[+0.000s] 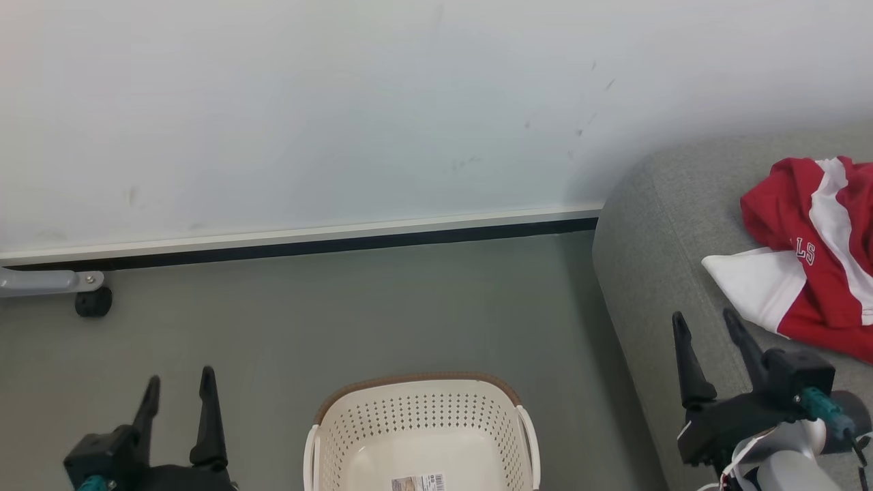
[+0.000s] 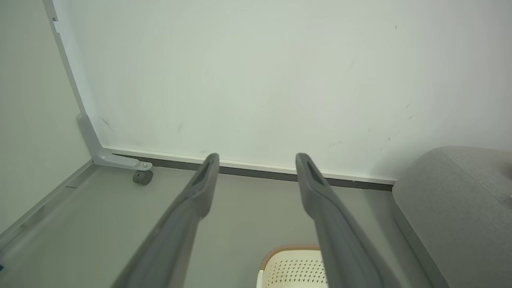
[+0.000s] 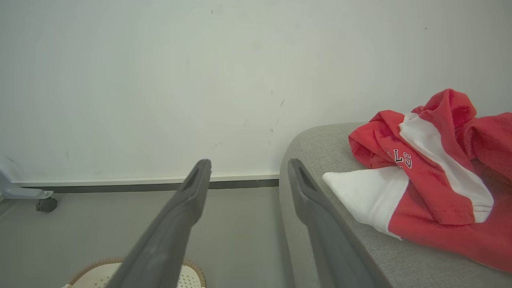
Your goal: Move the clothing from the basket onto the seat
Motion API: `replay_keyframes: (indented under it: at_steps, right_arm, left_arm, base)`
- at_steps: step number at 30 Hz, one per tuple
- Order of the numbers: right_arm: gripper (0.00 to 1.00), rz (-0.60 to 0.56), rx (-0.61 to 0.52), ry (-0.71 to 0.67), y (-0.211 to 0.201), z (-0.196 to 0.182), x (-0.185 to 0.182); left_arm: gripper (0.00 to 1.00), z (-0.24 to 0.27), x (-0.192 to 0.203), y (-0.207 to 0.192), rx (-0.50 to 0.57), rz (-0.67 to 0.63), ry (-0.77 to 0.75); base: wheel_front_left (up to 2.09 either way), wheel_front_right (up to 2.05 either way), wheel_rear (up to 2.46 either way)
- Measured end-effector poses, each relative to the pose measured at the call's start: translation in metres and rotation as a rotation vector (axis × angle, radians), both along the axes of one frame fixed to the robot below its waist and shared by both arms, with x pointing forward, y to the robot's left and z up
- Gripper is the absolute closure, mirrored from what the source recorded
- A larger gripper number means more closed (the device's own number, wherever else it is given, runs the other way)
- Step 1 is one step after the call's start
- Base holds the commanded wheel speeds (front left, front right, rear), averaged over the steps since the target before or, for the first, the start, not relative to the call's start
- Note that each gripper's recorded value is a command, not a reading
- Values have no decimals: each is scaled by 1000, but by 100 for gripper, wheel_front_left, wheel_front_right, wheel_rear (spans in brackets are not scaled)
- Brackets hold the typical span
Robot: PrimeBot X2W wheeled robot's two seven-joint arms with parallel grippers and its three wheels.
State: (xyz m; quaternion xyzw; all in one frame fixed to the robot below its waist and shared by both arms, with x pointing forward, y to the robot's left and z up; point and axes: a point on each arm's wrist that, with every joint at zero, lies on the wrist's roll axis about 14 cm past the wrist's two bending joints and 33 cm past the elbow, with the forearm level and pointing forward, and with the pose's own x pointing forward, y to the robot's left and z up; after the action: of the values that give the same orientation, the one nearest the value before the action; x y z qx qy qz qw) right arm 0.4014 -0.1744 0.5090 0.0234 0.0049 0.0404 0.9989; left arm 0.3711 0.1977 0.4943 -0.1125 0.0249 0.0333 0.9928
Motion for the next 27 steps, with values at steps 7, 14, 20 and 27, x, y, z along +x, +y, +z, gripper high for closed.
replay_keyframes:
  at_steps: [7, 14, 20, 27]
  right_arm:
    - [100, -14, 40, 88, 3, -28, -14]
    - [100, -42, 135, 111, -3, -29, -11]
    - [100, -59, 231, 137, -5, -30, -10]
    - [100, -77, 326, 153, -8, -31, -9]
  left_arm:
    - [100, -20, -8, -4, -26, 0, 64]
    - [100, -25, -9, -1, -115, 17, 90]
    - [100, -30, -10, -1, -208, 24, 109]
    - [100, -33, -10, 0, -294, 34, 125]
  base:
    - [0, 0, 0]
    - [0, 0, 0]
    - [0, 0, 0]
    - [0, 0, 0]
